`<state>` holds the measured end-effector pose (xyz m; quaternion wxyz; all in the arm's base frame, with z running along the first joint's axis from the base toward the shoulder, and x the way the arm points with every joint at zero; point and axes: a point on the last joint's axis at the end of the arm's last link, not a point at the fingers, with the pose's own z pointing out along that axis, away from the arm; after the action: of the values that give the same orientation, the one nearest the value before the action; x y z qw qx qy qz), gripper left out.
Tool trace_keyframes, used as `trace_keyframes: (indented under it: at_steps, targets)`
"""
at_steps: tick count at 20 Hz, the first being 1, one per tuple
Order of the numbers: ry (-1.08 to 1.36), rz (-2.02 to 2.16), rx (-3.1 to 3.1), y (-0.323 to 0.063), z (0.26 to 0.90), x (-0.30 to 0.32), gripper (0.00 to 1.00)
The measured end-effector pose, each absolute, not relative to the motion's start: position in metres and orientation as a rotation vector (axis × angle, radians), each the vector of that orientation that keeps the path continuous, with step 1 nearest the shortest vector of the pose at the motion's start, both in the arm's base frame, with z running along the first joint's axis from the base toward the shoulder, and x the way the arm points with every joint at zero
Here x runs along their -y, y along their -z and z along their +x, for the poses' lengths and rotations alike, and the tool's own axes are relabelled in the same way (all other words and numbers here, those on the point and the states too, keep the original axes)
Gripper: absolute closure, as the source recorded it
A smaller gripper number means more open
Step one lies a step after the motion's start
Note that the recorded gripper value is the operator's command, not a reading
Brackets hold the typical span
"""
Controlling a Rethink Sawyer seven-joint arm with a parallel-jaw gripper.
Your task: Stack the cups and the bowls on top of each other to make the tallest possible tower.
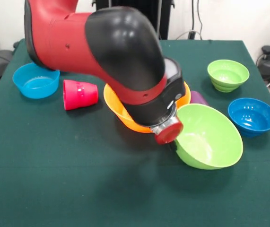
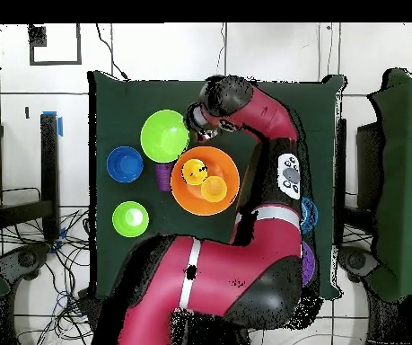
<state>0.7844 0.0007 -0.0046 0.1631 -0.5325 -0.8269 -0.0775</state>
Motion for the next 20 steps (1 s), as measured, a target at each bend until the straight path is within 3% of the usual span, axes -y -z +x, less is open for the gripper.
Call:
trace_keyframes:
  at_steps: [11,20]
  targets:
    - [0.012,-1.454,2.731,-0.053,0.797,-0.015,0.0]
    - [0.025,-1.466,2.872,-0.094,0.812,-0.024,0.0]
